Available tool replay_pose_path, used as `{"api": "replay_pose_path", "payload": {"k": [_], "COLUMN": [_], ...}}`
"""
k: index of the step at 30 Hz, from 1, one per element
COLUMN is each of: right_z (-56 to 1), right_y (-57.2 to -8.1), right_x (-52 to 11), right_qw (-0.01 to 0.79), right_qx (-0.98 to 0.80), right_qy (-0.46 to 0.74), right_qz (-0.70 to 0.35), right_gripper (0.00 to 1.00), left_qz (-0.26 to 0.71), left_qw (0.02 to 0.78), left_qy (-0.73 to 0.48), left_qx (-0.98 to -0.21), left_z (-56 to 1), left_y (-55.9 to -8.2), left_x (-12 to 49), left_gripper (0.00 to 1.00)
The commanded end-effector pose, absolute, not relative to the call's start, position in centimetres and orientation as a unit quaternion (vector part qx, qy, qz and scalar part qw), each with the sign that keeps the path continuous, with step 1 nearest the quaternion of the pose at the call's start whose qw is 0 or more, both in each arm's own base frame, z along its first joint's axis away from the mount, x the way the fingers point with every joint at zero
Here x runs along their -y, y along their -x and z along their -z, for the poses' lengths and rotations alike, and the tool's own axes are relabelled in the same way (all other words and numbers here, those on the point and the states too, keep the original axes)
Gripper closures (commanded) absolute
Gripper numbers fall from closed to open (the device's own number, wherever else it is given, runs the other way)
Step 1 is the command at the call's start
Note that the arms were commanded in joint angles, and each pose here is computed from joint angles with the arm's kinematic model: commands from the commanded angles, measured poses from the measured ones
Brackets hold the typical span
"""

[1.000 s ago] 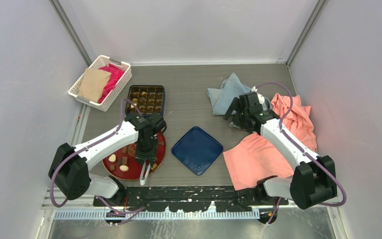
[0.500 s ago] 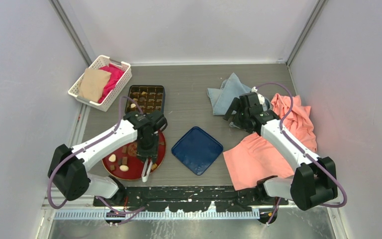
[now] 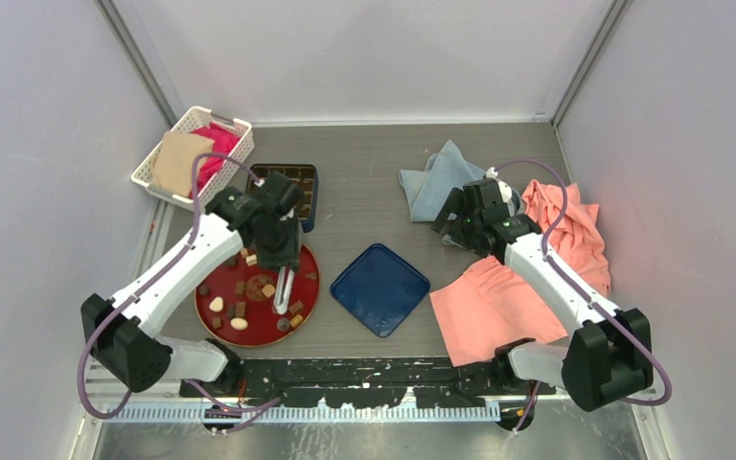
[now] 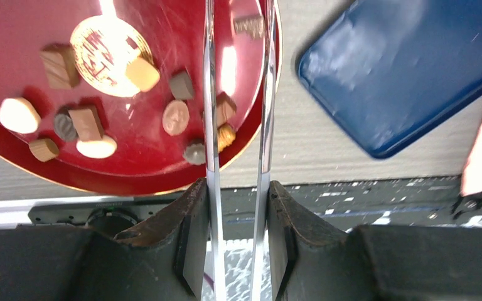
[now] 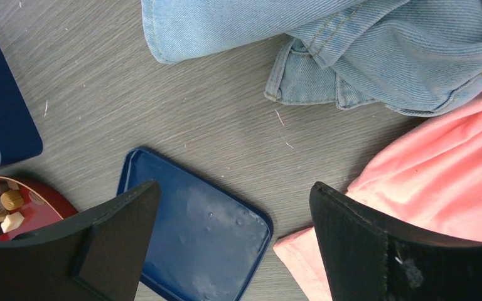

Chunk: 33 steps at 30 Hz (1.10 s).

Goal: Pack the chocolate
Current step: Pick up the fake chocolate from the plate, then place the fake chocolate in the packing box.

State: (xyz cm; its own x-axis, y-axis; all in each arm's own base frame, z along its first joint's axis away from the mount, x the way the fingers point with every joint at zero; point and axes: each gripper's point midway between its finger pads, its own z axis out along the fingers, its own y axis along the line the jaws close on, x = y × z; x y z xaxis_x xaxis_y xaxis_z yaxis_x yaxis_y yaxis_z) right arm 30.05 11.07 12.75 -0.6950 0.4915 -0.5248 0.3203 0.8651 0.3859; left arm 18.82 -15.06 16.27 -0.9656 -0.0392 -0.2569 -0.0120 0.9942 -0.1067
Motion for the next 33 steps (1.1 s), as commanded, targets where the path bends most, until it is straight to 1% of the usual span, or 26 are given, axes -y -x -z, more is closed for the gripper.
{"api": "replay_pose_path", "payload": {"k": [1,6,10,16,18,21,33], "right_z": [-13.9,-13.9,-14.0,-14.4,-14.6,-14.7,-13.9], "right_y": [-30.2,-29.9,-29.9,-30.2,-30.2,-30.1,-29.9], "right_x": [-11.0,-10.9,-10.7,-10.7,-10.7,-10.4,-10.4], "right_qw": [0.343,0.343,0.345,0.349,0.351,0.356,0.347], "right_qx": [-0.903,-0.903,-0.903,-0.900,-0.900,-0.898,-0.904], "right_qy": [-0.218,-0.219,-0.219,-0.221,-0.220,-0.222,-0.217], "right_qz": [-0.139,-0.138,-0.134,-0.136,-0.135,-0.133,-0.125], "right_gripper": [0.06,0.06,0.06,0.06,0.06,0.05,0.05], "left_qz": [0.077,0.069,0.087,0.143,0.160,0.158,0.140], "left_qw": [0.189,0.221,0.233,0.199,0.183,0.177,0.167], "left_qy": [0.032,0.064,0.089,0.110,0.111,0.105,0.117], "left_qx": [-0.979,-0.971,-0.965,-0.963,-0.964,-0.966,-0.969], "left_z": [-19.1,-20.6,-20.6,-18.0,-17.2,-16.5,-14.9], "left_y": [-22.7,-26.5,-29.5,-33.4,-34.3,-35.5,-37.5], "left_x": [14.3,11.5,10.2,9.7,9.6,9.3,7.9], "left_gripper": [1.00,1.00,1.00,1.00,1.00,1.00,1.00]}}
